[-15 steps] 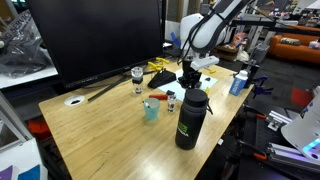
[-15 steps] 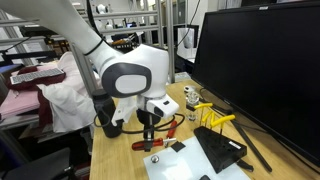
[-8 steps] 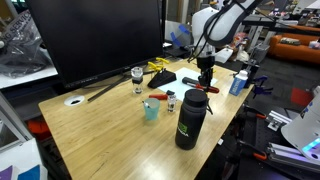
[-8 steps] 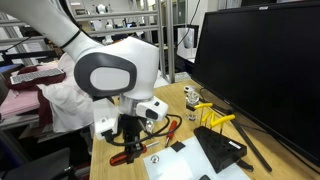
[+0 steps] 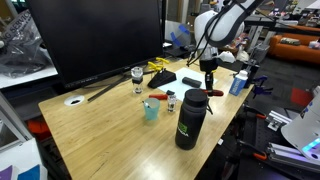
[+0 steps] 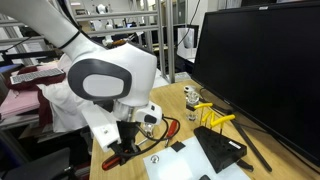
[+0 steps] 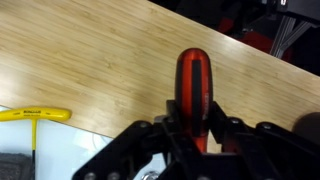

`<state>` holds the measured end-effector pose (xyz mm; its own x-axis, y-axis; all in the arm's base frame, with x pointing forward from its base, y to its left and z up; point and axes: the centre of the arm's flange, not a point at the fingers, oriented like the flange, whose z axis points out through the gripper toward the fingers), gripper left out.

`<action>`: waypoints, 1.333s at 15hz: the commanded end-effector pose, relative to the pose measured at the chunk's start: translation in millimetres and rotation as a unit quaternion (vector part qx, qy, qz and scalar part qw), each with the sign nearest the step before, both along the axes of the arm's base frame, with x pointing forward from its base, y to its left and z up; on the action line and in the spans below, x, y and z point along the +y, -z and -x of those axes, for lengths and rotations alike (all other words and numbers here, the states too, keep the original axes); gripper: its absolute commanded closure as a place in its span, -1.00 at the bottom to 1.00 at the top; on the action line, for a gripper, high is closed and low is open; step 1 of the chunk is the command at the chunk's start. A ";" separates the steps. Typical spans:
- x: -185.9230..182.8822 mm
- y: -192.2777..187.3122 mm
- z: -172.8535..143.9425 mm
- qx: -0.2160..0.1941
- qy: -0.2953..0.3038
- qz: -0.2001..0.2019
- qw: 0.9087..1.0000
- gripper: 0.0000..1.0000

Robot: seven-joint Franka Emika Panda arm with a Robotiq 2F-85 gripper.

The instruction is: Move the screwdriver in front forwards

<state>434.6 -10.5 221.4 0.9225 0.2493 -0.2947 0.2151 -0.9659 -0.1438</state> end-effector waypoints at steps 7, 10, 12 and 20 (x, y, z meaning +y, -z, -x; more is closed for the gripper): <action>27.3 6.3 20.8 0.003 -0.124 -0.015 0.992 0.81; 48.3 18.3 38.7 0.018 -0.200 -0.039 0.979 0.81; 55.2 26.8 45.2 0.024 -0.228 -0.046 0.972 0.81; 74.2 68.9 38.6 0.009 -0.284 -0.079 0.956 0.81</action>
